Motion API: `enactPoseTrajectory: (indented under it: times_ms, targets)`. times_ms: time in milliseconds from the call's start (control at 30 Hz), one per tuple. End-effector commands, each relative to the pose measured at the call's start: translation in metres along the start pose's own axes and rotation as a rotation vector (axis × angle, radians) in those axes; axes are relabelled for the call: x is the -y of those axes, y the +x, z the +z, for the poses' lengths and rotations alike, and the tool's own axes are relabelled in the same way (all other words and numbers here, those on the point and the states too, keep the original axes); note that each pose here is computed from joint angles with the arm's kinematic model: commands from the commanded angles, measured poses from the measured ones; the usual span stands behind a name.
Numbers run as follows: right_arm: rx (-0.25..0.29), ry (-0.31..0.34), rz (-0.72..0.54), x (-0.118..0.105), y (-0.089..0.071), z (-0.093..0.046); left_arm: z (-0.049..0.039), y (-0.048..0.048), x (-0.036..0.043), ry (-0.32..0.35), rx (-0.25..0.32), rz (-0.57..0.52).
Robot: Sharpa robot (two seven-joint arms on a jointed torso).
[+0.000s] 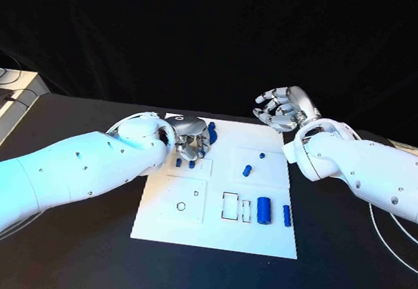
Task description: Assemble the parts on the task board
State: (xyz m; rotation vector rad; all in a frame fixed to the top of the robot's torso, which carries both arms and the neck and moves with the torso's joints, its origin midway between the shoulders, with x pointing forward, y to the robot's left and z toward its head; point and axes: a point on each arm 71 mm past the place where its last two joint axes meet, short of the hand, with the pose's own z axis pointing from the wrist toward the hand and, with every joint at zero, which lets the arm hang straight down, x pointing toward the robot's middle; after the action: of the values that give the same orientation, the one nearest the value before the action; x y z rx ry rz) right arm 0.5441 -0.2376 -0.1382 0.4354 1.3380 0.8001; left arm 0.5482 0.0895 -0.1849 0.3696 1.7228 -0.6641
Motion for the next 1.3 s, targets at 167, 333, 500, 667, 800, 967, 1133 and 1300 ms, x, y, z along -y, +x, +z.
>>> enactPoseTrajectory:
  times_ms: [167,333,500,667,800,967,1133,1300]
  targets:
    - [-0.005,-0.011,-0.010,-0.001,0.001,0.000,0.0003,-0.0029,0.0011,0.010,0.034,-0.011]
    - [-0.004,-0.010,-0.010,-0.001,0.000,0.000,-0.0004,-0.0048,0.0011,0.017,0.060,-0.021]
    - [-0.004,-0.010,-0.011,-0.001,0.000,0.000,-0.0017,-0.0066,0.0012,0.024,0.083,-0.032]
    - [-0.004,-0.010,-0.011,-0.001,0.000,0.000,-0.0047,-0.0088,0.0017,0.034,0.098,-0.051]
    - [-0.003,-0.009,-0.012,0.000,-0.001,-0.001,-0.0100,-0.0138,0.0005,0.035,0.096,-0.083]
    - [-0.001,-0.007,-0.013,0.001,-0.002,-0.001,-0.0194,-0.0215,-0.0066,0.025,0.098,-0.111]
    - [0.001,-0.006,-0.014,0.002,-0.003,-0.001,-0.0287,-0.0298,-0.0160,0.012,0.112,-0.129]
    - [0.002,-0.004,-0.016,0.002,-0.004,-0.001,-0.0352,-0.0330,-0.0241,-0.001,0.113,-0.136]
